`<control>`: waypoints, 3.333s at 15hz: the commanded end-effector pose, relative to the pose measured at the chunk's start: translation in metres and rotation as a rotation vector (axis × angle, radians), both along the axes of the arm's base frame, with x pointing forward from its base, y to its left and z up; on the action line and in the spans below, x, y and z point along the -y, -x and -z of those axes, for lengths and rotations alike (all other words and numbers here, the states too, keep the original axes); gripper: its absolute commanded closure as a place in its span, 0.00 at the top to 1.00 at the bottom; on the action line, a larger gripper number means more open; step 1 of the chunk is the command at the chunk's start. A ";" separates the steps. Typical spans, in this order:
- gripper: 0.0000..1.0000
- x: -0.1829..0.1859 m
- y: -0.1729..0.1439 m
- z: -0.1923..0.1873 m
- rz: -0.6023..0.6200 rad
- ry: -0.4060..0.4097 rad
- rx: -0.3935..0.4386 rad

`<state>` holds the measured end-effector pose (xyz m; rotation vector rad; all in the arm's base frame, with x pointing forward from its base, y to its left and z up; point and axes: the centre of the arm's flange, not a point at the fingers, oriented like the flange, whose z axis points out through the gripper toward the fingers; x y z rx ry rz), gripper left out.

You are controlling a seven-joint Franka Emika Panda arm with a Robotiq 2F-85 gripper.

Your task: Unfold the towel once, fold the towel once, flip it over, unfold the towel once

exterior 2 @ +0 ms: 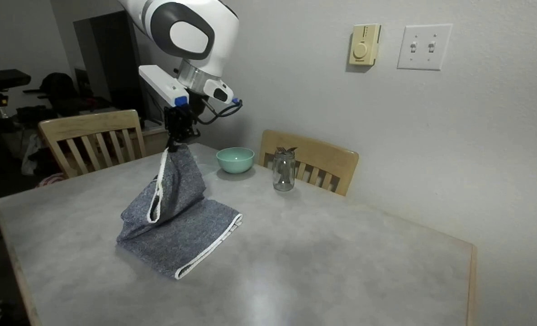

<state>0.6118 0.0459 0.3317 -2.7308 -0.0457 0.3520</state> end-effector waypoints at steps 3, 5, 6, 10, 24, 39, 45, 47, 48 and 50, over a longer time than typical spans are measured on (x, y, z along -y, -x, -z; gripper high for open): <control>0.07 -0.003 -0.002 0.001 -0.004 -0.002 -0.001; 0.07 -0.001 -0.002 0.001 -0.002 -0.001 -0.002; 0.02 -0.001 -0.002 0.001 -0.001 -0.001 -0.002; 0.02 0.038 0.030 -0.010 0.135 0.078 0.017; 0.02 0.034 0.007 0.011 0.339 -0.308 -0.216; 0.02 -0.081 -0.085 0.092 0.236 -0.093 -0.389; 0.02 -0.131 -0.095 0.096 0.124 -0.079 -0.487; 0.02 -0.146 -0.095 0.098 0.084 -0.058 -0.503; 0.32 -0.152 -0.095 0.099 0.060 -0.046 -0.506; 0.39 -0.159 -0.094 0.102 0.027 -0.019 -0.507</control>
